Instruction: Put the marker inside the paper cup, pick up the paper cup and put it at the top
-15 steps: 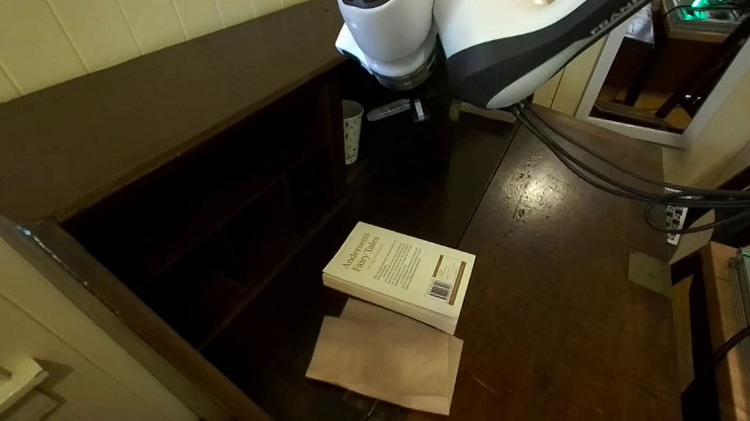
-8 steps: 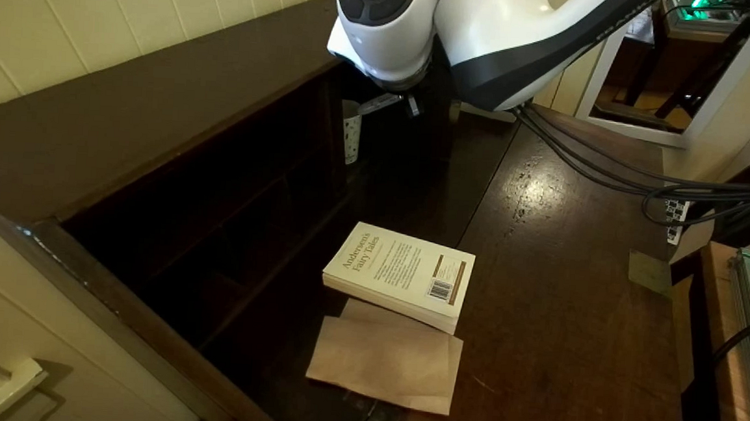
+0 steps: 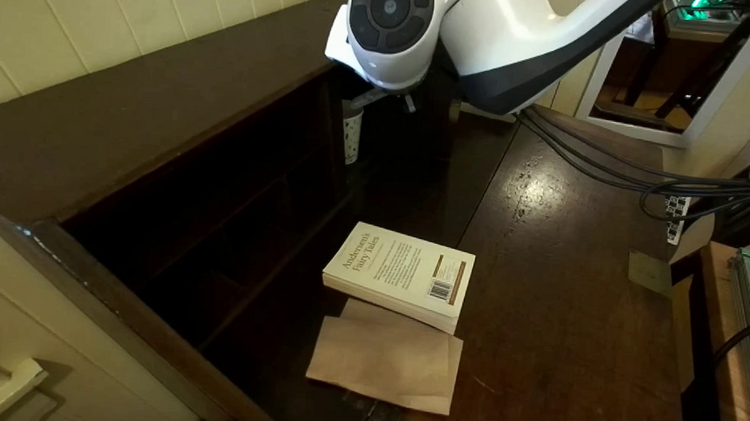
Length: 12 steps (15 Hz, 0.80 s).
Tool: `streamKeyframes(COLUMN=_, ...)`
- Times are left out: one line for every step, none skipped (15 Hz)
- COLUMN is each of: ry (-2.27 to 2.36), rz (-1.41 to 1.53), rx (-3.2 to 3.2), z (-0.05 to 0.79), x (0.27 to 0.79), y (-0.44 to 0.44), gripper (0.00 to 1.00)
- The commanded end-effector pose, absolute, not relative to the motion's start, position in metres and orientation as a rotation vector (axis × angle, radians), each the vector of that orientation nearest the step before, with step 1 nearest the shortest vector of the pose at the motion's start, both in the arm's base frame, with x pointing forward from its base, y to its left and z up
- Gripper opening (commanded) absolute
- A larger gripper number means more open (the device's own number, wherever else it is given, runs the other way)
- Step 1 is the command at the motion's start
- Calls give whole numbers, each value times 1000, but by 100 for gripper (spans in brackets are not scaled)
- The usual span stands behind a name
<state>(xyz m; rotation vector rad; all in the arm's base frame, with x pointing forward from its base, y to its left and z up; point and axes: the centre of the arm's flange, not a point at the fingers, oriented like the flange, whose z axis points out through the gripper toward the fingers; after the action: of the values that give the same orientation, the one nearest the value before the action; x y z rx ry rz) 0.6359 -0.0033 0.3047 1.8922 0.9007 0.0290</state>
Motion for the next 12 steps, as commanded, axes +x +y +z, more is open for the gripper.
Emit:
streamKeyframes(ry=927, rz=57, rx=1841, z=293, x=633, y=-5, gripper=6)
streamKeyframes(ry=931, rz=57, rx=1832, z=292, x=634, y=-5, gripper=6)
streamKeyframes(ry=932, rz=60, rx=1821, z=290, x=634, y=-5, gripper=6)
streamKeyframes(ry=935, rz=63, rx=1810, z=290, x=635, y=-5, gripper=6)
streamKeyframes(ry=941, rz=64, rx=1801, z=289, x=635, y=-5, gripper=6)
streamKeyframes(ry=948, rz=68, rx=1783, z=287, x=636, y=-5, gripper=6)
streamKeyframes(ry=952, rz=69, rx=1773, z=285, x=637, y=-5, gripper=6)
streamKeyframes(ry=958, rz=72, rx=1761, z=285, x=638, y=-4, gripper=6)
streamKeyframes(ry=964, rz=75, rx=1749, z=284, x=638, y=-4, gripper=6)
streamKeyframes(ry=974, rz=72, rx=1741, z=284, x=638, y=-3, gripper=6)
streamKeyframes(ry=985, rz=70, rx=1726, z=282, x=638, y=-3, gripper=6)
streamKeyframes(ry=994, rz=67, rx=1715, z=281, x=638, y=-2, gripper=6)
